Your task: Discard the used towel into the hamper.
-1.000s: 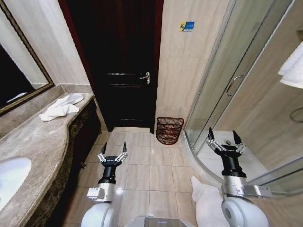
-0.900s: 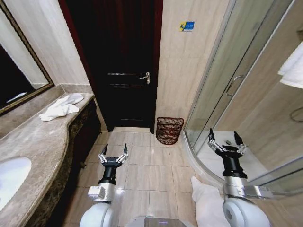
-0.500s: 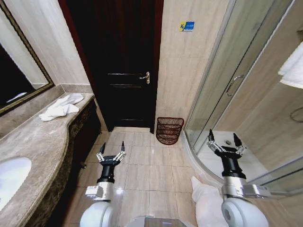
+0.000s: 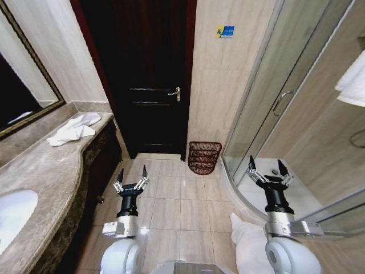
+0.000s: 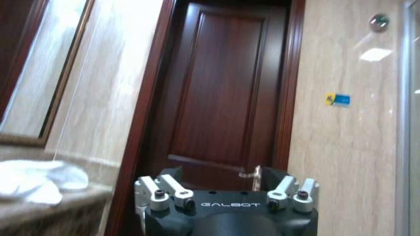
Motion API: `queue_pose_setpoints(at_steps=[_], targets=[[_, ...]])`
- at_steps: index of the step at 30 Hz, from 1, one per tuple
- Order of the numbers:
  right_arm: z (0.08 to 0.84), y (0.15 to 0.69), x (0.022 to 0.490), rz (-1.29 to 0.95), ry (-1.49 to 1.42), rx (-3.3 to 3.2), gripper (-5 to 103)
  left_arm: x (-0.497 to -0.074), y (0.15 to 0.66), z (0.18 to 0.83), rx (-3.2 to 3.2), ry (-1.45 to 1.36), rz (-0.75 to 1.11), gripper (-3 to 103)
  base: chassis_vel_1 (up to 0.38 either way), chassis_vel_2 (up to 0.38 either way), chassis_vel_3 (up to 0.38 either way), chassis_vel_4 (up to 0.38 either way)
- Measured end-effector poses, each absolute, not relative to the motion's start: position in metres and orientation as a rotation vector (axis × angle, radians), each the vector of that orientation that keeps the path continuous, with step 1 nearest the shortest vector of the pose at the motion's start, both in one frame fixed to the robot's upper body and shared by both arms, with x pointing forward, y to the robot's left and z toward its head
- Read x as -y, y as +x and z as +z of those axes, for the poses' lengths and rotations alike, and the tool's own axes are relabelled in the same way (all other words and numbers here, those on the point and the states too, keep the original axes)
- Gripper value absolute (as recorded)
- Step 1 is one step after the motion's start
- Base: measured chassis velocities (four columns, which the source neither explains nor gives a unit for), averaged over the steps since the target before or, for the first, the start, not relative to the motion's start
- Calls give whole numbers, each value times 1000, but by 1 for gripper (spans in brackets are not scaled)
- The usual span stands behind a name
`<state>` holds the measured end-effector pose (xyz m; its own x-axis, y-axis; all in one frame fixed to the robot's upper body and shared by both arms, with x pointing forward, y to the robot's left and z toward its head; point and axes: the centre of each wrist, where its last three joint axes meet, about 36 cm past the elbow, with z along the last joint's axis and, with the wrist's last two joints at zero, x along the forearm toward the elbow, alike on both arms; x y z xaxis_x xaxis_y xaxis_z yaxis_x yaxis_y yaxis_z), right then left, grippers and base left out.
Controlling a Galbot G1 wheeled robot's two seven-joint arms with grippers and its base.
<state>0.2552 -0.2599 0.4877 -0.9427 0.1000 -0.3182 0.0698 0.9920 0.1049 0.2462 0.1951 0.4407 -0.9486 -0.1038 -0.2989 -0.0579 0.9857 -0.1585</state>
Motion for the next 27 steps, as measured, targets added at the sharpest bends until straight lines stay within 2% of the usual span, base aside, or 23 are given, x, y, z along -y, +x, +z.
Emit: queue_pose_setpoints(at_steps=[2,4,7,16,27], targets=[[488,255,260,134,123,-2807,100,-196,247,441,-2814,-116,-201,84,0,0,0,0],[488,254,261,133,123,-2806,100,-200,246,444,-2799,-115,-135,94,60,41,-35,-52],[486,254,261,134,129,-2799,100,-202,241,450,-2803,-119,-114,100,111,98,-101,-99],[484,254,263,127,154,-2763,100,-206,239,449,-2803,-128,6,100,180,166,-188,-167],[487,250,264,108,110,-2775,100,-203,237,438,-2807,-117,42,100,4,1,21,-8]])
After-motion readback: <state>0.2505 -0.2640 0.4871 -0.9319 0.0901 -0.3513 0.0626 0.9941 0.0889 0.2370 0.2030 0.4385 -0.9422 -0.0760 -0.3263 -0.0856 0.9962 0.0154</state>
